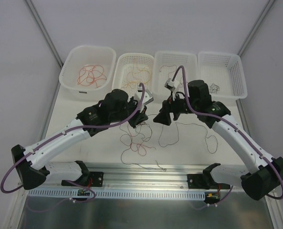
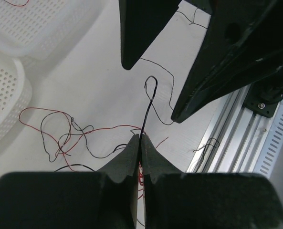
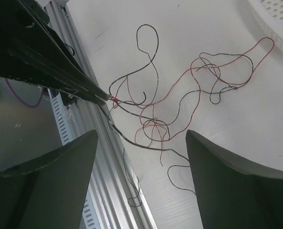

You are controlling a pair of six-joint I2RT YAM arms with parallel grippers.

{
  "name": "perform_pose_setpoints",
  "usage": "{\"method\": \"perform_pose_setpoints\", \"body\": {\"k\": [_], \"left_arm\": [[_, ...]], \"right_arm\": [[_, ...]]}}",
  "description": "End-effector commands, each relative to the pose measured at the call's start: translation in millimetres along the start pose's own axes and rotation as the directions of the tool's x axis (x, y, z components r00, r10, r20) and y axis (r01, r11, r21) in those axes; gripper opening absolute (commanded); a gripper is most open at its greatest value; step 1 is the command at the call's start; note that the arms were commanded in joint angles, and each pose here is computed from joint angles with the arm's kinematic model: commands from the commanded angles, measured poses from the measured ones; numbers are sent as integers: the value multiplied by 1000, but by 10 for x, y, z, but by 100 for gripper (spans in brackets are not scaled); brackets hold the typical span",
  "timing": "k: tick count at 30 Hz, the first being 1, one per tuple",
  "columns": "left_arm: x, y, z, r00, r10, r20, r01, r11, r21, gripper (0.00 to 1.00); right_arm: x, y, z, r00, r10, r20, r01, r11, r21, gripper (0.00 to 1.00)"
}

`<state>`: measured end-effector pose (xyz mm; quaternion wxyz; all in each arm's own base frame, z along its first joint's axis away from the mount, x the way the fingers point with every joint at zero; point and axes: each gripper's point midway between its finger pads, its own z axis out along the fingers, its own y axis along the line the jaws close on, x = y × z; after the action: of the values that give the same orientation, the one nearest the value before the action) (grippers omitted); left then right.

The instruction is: Untangle the cables

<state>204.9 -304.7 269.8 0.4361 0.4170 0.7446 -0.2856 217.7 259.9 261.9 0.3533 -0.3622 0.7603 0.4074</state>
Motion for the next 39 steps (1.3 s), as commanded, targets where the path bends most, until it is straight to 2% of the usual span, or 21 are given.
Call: {"method": "perform_pose_setpoints", "body": {"k": [1,2,5,6,8,11,15,19,27,33,39], "left_arm": [[-114,-155,-88,998,34,56,-38,997,66,0],[-104,-167,-88,998,31,55,-35,997,71,0],[-85,-168,-99,998,20,54,-24,997,70,0],[-46,-157,-85,999,14,44,-17,998,65,0],[-13,-75,-87,999,3,40,-4,1000,15,0],[94,24,-82,999,-33,34,35,998,-48,1],[266,127,-4,985,-155,70,163,979,-124,10],[207,94,108,956,-237,171,257,961,-101,18],[176,131,288,920,-288,264,331,934,-136,17],[433,198,366,907,-328,264,379,909,-173,16],[860,441,480,903,-353,245,418,851,-316,16]], "right_arm": [[-217,192,20,994,-95,58,101,990,-99,77],[-213,233,35,994,-98,54,104,987,-119,73],[-194,285,70,994,-95,45,101,983,-157,46],[-197,294,70,995,-94,44,100,983,-157,21],[-218,311,36,994,-92,52,99,985,-143,1],[-301,307,-53,992,-87,89,95,992,-88,1],[-481,433,-193,980,-40,193,53,997,-61,1],[-576,518,-269,965,-23,261,32,999,-32,1],[-628,625,-305,953,-24,303,24,1000,5,1],[-798,566,-546,926,-51,374,9,994,113,1],[-1013,682,-880,882,-90,462,19,988,156,1]]}}
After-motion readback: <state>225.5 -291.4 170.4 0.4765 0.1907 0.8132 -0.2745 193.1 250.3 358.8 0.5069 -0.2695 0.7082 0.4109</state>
